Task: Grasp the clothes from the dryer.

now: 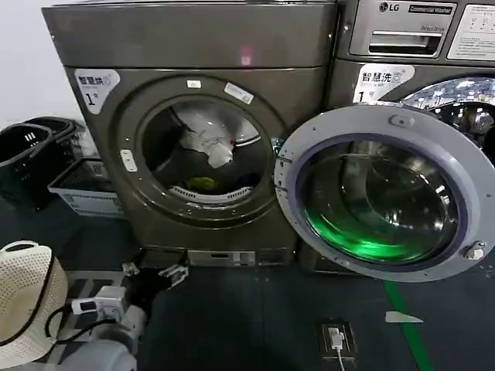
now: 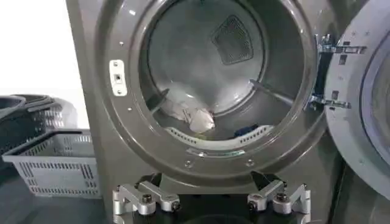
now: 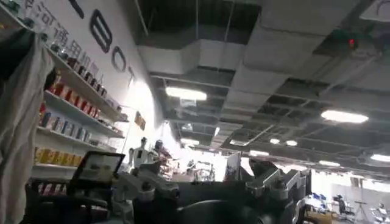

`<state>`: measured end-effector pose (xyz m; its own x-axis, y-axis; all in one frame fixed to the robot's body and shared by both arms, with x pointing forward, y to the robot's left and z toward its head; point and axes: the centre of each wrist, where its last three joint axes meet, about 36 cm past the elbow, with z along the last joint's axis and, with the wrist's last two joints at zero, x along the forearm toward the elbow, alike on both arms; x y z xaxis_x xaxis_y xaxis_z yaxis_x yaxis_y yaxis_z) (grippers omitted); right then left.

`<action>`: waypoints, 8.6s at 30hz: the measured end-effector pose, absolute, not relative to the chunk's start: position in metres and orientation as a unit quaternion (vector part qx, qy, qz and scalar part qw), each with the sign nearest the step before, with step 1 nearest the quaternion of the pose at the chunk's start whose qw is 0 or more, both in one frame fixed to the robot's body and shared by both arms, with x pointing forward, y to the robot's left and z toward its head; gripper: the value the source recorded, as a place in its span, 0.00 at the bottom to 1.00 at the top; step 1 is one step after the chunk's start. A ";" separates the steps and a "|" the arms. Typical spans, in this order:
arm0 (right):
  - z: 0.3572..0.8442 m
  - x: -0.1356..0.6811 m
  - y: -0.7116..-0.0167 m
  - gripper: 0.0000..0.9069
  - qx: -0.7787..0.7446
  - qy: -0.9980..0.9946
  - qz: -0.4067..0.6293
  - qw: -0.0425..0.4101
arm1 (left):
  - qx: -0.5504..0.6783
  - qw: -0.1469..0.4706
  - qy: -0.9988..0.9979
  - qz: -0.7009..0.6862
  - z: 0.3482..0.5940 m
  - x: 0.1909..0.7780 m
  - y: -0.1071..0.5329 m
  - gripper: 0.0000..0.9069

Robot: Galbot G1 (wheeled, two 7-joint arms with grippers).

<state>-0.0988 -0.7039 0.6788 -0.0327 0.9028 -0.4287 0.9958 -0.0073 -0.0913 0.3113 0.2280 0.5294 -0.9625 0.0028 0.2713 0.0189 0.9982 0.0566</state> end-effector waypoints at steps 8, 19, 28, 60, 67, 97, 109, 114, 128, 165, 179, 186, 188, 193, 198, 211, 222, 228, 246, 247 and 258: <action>0.678 -0.100 -0.702 1.00 0.684 0.693 -0.187 0.127 | -0.005 0.138 -0.990 -0.033 0.528 0.313 0.225 1.00; 0.678 -0.099 -0.700 1.00 0.682 0.695 -0.188 0.128 | -0.005 0.136 -0.990 -0.038 0.528 0.316 0.225 1.00; 0.678 -0.098 -0.700 1.00 0.681 0.696 -0.189 0.129 | -0.003 0.138 -0.990 -0.036 0.527 0.318 0.227 1.00; 0.674 -0.097 -0.699 1.00 0.681 0.697 -0.187 0.126 | -0.003 0.142 -0.989 -0.038 0.524 0.319 0.228 1.00; 0.672 -0.094 -0.699 1.00 0.679 0.699 -0.187 0.125 | -0.003 0.142 -0.989 -0.040 0.524 0.318 0.228 1.00; 0.664 -0.094 -0.700 1.00 0.677 0.702 -0.186 0.120 | 0.004 0.140 -0.989 -0.044 0.524 0.321 0.228 1.00; 0.666 -0.093 -0.698 1.00 0.673 0.702 -0.195 0.125 | 0.018 0.137 -0.989 -0.057 0.519 0.347 0.231 1.00; 0.664 -0.091 -0.698 1.00 0.669 0.705 -0.198 0.125 | 0.025 0.141 -0.987 -0.069 0.512 0.372 0.233 1.00; 0.658 -0.082 -0.697 1.00 0.658 0.715 -0.202 0.124 | 0.034 0.158 -0.975 -0.152 0.494 0.453 0.246 1.00; 0.658 -0.055 -0.694 1.00 0.636 0.733 -0.216 0.113 | -0.341 0.207 -0.620 -0.676 0.546 0.547 0.276 1.00; 0.655 -0.054 -0.694 1.00 0.636 0.733 -0.217 0.109 | -0.403 0.219 -0.584 -0.670 0.518 0.558 0.269 1.00; 0.653 -0.051 -0.694 1.00 0.635 0.733 -0.219 0.106 | -0.423 0.234 -0.574 -0.661 0.501 0.566 0.270 1.00; 0.653 -0.050 -0.694 1.00 0.635 0.733 -0.220 0.106 | -0.427 0.238 -0.573 -0.658 0.496 0.567 0.271 1.00; 0.655 -0.047 -0.694 1.00 0.633 0.734 -0.222 0.106 | -0.436 0.249 -0.571 -0.650 0.484 0.568 0.273 1.00; 0.656 -0.046 -0.694 1.00 0.631 0.735 -0.224 0.105 | -0.442 0.258 -0.575 -0.639 0.474 0.569 0.275 1.00; 0.655 -0.044 -0.694 1.00 0.630 0.737 -0.223 0.104 | -0.455 0.285 -0.589 -0.604 0.453 0.578 0.281 0.00; 0.653 -0.042 -0.695 1.00 0.629 0.738 -0.222 0.103 | -0.454 0.288 -0.604 -0.588 0.453 0.581 0.284 0.00; 0.651 -0.040 -0.695 1.00 0.627 0.740 -0.221 0.102 | -0.453 0.289 -0.615 -0.578 0.453 0.581 0.286 0.00; 0.648 -0.035 -0.697 1.00 0.624 0.743 -0.220 0.102 | -0.450 0.286 -0.661 -0.528 0.454 0.576 0.295 0.00; 0.649 -0.035 -0.697 1.00 0.624 0.743 -0.220 0.102 | -0.450 0.286 -0.662 -0.527 0.455 0.576 0.295 0.00; 0.649 -0.038 -0.695 1.00 0.625 0.742 -0.219 0.101 | -0.443 0.262 -0.691 -0.507 0.466 0.572 0.296 0.00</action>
